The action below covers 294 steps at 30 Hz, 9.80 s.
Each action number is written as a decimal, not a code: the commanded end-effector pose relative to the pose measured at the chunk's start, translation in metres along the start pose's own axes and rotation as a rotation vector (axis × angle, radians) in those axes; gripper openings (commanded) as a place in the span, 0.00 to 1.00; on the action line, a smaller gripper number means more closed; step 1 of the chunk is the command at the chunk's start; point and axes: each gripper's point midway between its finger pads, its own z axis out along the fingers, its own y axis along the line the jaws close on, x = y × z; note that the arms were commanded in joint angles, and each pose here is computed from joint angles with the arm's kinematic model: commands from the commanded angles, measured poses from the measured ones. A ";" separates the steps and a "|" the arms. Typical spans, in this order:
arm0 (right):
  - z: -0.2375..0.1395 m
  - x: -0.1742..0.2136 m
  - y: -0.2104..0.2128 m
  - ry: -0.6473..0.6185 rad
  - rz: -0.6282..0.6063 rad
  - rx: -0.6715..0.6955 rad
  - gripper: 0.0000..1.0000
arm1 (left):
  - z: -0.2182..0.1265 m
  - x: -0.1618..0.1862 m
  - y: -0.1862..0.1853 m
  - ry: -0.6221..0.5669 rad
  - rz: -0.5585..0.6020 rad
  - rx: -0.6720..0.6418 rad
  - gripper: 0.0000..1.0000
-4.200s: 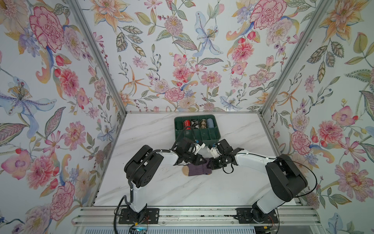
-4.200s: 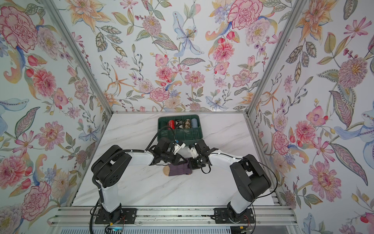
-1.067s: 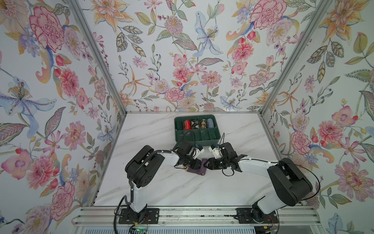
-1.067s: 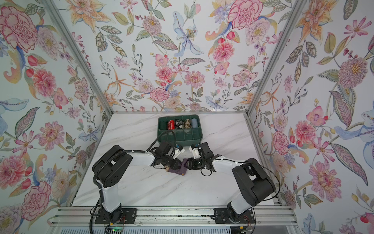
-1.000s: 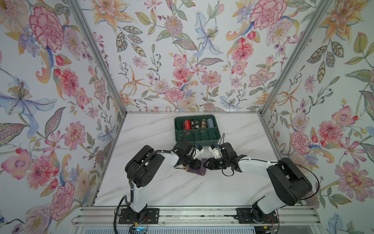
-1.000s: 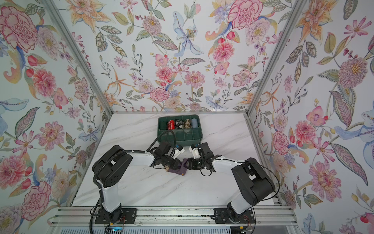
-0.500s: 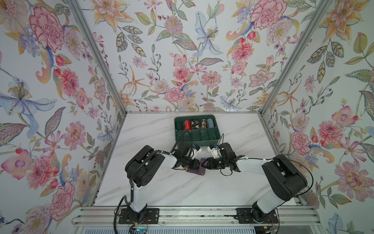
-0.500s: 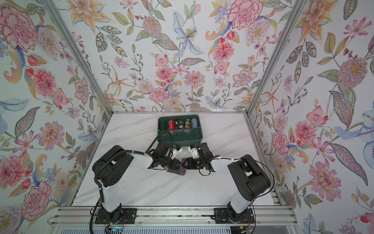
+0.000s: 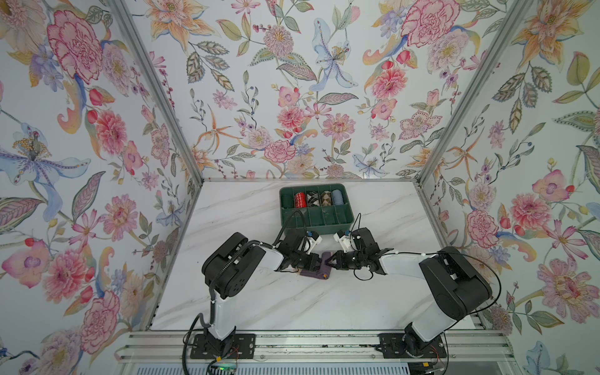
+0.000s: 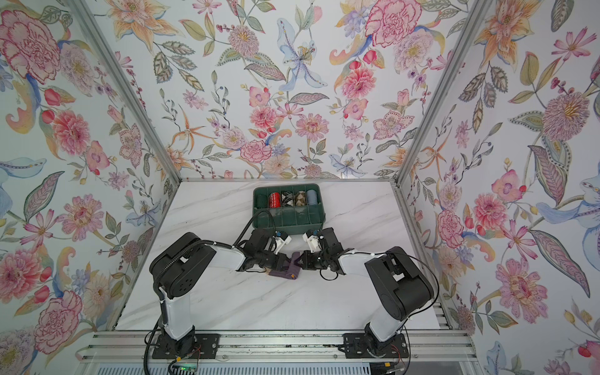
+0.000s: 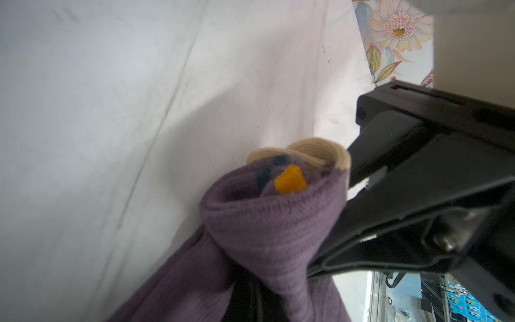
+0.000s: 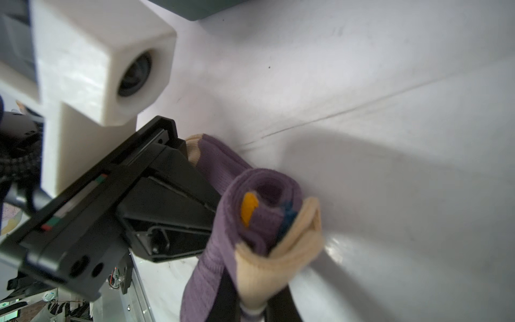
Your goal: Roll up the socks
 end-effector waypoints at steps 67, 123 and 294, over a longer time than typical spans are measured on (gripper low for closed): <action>0.008 0.019 -0.022 0.126 -0.051 0.223 0.04 | -0.021 0.042 0.043 0.165 0.067 -0.196 0.00; 0.000 0.011 -0.017 0.055 -0.128 0.411 0.32 | -0.029 0.053 0.064 0.062 -0.047 -0.151 0.00; 0.007 0.008 0.024 0.072 -0.183 0.338 0.00 | -0.020 0.032 0.005 0.108 0.079 -0.146 0.00</action>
